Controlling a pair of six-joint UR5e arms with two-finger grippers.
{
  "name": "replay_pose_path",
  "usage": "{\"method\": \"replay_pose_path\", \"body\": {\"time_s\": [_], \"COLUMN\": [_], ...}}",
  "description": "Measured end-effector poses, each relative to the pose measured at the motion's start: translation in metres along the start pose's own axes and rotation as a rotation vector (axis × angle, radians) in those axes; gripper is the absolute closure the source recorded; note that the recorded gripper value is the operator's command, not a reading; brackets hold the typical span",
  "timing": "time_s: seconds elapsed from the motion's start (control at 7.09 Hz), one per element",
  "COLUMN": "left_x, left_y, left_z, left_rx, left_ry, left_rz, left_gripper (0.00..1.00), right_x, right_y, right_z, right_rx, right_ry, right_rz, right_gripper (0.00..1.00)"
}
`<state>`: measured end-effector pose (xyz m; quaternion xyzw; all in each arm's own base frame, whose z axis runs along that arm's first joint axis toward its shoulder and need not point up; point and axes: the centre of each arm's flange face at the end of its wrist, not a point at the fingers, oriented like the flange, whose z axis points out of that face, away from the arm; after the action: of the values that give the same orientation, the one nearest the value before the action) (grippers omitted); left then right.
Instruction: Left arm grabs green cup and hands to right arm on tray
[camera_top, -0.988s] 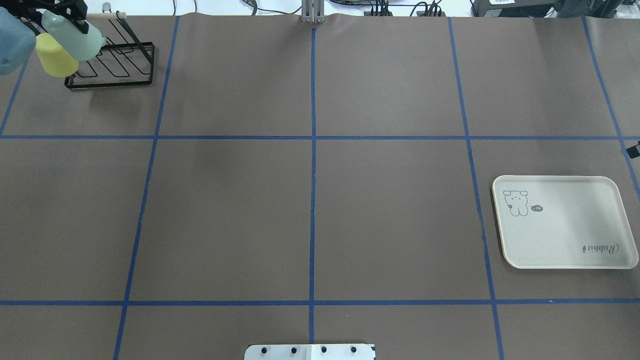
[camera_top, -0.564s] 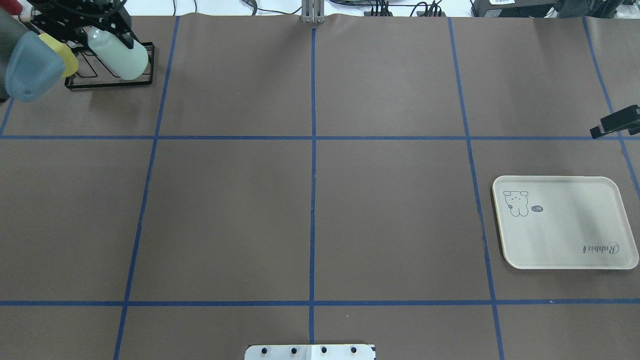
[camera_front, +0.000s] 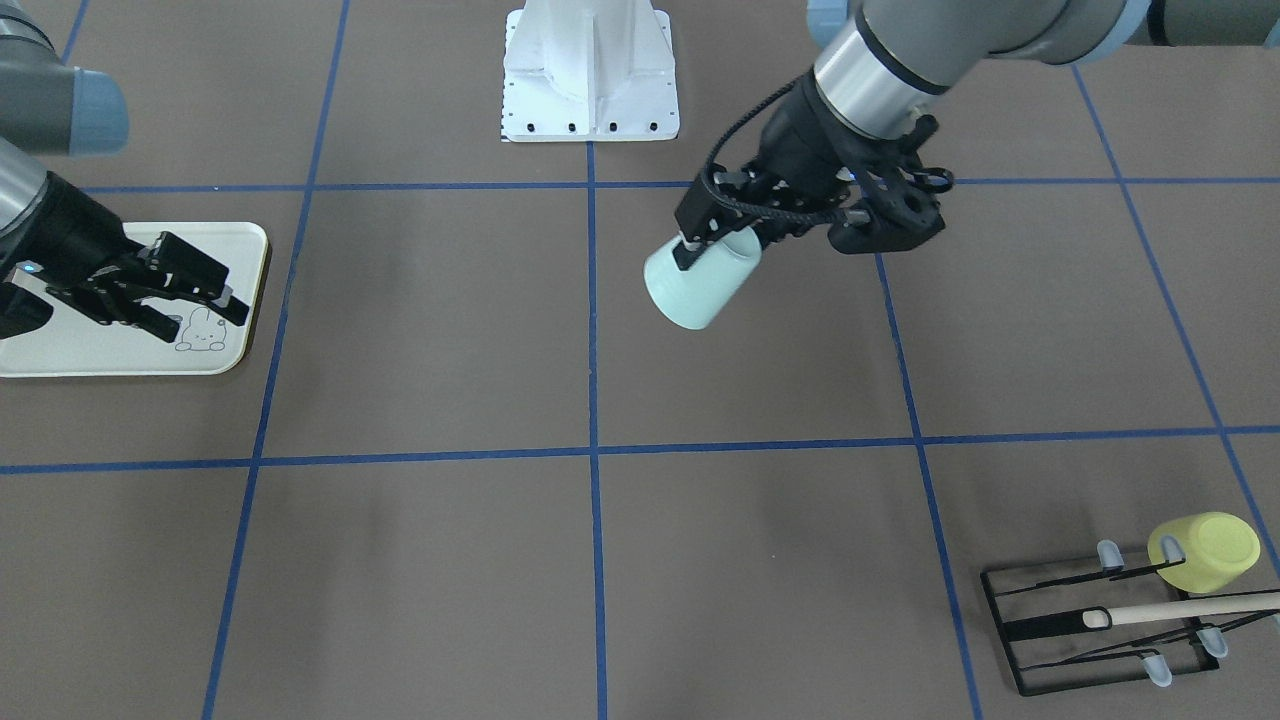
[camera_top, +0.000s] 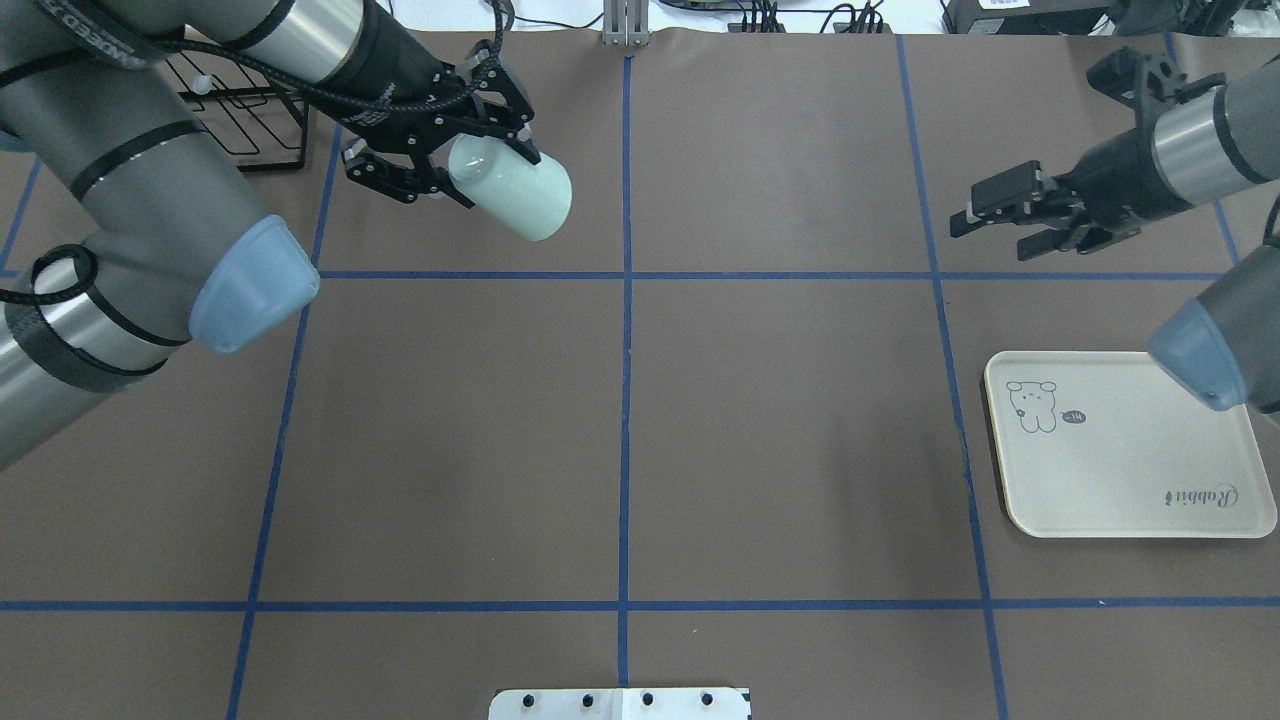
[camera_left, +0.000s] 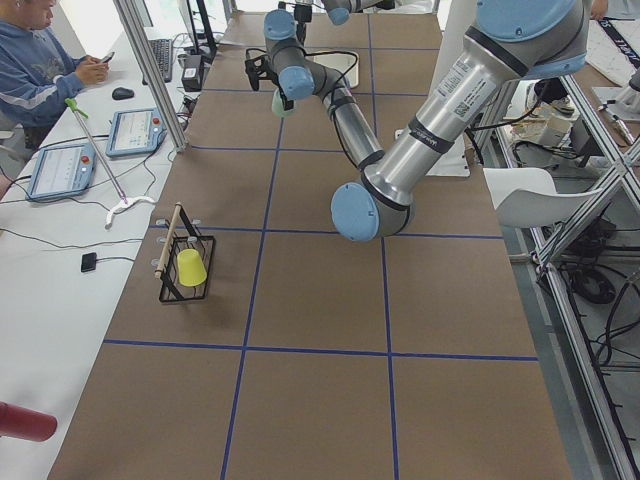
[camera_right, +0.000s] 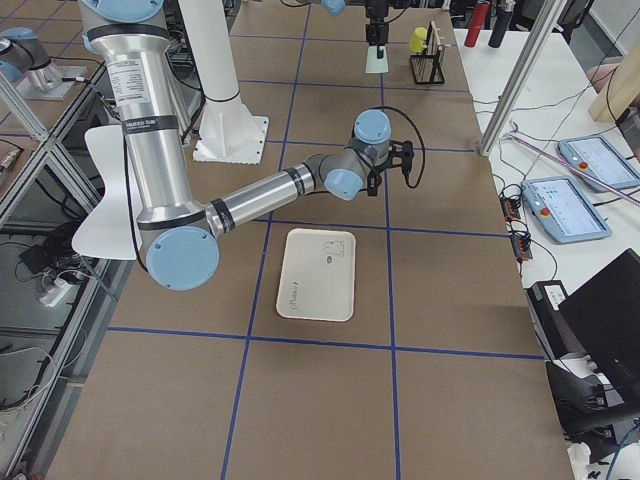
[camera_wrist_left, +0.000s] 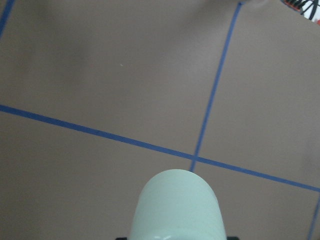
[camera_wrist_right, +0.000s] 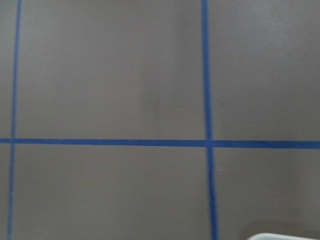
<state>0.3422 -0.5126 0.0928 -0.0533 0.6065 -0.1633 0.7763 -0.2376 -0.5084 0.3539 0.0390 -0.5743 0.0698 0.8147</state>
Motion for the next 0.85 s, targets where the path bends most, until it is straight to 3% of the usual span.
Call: {"method": "replay_pose_path", "body": {"time_s": [0.28, 0.56, 0.85], "left_x": [0.020, 0.019, -0.010], "left_y": [0.040, 0.056, 0.063], "left_z": [0.000, -0.017, -0.035], "left_rx": [-0.031, -0.093, -0.207], "left_ry": [0.213, 0.417, 0.601], "left_rz": [-0.086, -0.192, -0.306], "left_gripper": [1.00, 1.00, 1.00], "right_x": [-0.056, -0.078, -0.095], "right_y": [0.017, 0.034, 0.052], "right_z": [0.008, -0.003, -0.023], "right_rx": [-0.020, -0.032, -0.049], "right_ry": [-0.124, -0.274, -0.454], "right_rz": [0.073, 0.126, 0.177], "right_gripper": [0.01, 0.01, 0.01]}}
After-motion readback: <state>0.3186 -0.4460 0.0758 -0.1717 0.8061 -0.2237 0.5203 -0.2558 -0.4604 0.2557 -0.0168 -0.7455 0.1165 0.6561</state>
